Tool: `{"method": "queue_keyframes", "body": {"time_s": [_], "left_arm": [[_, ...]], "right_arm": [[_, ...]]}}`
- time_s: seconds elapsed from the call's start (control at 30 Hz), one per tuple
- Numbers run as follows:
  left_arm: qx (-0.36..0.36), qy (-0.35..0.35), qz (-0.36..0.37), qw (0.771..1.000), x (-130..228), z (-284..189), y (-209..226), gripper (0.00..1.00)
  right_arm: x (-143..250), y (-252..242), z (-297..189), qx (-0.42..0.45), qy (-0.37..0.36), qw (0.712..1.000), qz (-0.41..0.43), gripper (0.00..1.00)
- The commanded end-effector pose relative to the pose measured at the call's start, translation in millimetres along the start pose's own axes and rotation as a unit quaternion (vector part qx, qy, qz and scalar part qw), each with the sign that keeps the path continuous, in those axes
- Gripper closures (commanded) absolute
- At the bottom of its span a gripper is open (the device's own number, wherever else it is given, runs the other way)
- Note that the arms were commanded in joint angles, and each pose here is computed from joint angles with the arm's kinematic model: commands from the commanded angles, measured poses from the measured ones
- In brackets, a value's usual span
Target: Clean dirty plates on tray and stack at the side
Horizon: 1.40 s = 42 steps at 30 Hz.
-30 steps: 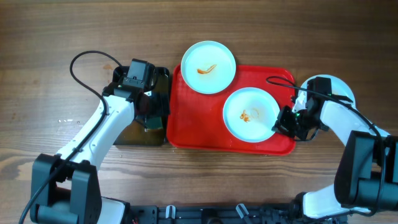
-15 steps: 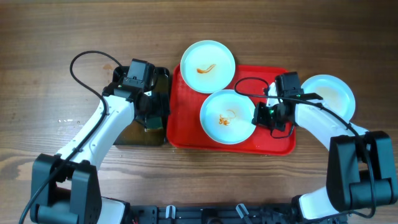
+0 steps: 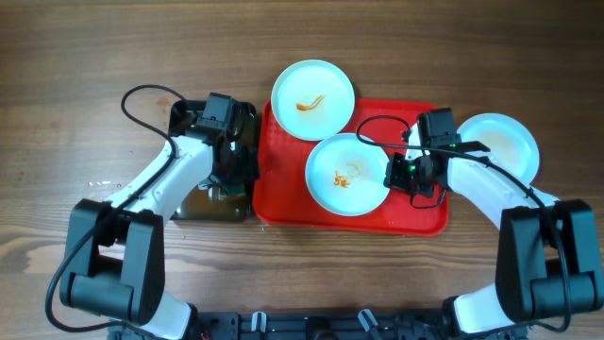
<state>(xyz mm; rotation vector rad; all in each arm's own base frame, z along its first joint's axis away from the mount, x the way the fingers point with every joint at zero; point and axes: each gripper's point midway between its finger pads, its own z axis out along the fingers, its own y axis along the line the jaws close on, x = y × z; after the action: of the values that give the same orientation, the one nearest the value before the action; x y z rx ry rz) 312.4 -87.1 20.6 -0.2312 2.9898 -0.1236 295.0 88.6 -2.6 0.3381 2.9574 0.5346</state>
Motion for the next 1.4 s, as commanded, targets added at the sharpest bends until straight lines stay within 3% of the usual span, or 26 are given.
{"method": "queue_keyframes", "body": {"time_s": [0.0, 0.13, 0.27, 0.43, 0.57, 0.7, 0.93, 0.97, 1.0, 1.03, 1.07, 1.1, 1.37], "left_arm": [[-0.002, -0.014, -0.002, 1.000, -7, -5, 0, 0.20], [0.004, -0.048, -0.019, 0.999, -19, -24, 5, 0.18], [-0.016, -0.049, -0.090, 0.995, -19, -23, 17, 0.16], [-0.027, -0.028, -0.090, 0.995, -7, -10, 22, 0.18], [-0.020, -0.024, -0.085, 0.996, 3, 10, 23, 0.34], [0.018, -0.024, -0.068, 0.997, 3, 15, 11, 0.42], [0.006, -0.005, -0.068, 0.998, 10, 28, 14, 0.41], [0.004, -0.001, -0.069, 0.998, 11, 31, 15, 0.43], [0.002, 0.003, -0.069, 0.998, 12, 34, 15, 0.54], [0.003, 0.003, -0.069, 0.998, 12, 34, 15, 0.71], [0.004, 0.001, -0.069, 0.998, 11, 33, 15, 0.78], [0.004, -0.001, -0.069, 0.998, 10, 33, 15, 0.96], [0.027, -0.049, -0.053, 0.997, -6, 6, 7, 0.96]], "right_arm": [[6, -40, 11, 0.092, 0.000, 0.996, 0.017, 0.96], [6, -40, 11, 0.092, 0.000, 0.996, 0.017, 0.96], [7, -40, 11, 0.093, 0.001, 0.996, 0.017, 0.96], [8, -39, 11, 0.092, 0.002, 0.996, 0.017, 0.96], [8, -39, 11, 0.091, 0.003, 0.996, 0.017, 0.96], [8, -39, 11, 0.091, 0.003, 0.996, 0.017, 0.96], [9, -40, 11, 0.092, 0.006, 0.996, 0.018, 0.96], [9, -40, 11, 0.092, 0.006, 0.996, 0.018, 0.96], [9, -40, 11, 0.092, 0.006, 0.996, 0.018, 0.96], [9, -40, 11, 0.092, 0.006, 0.996, 0.018, 0.96], [9, -40, 11, 0.092, 0.006, 0.996, 0.018, 0.96], [9, -40, 11, 0.092, 0.006, 0.996, 0.018, 0.96], [9, -40, 11, 0.092, 0.006, 0.996, 0.018, 0.96]]}}
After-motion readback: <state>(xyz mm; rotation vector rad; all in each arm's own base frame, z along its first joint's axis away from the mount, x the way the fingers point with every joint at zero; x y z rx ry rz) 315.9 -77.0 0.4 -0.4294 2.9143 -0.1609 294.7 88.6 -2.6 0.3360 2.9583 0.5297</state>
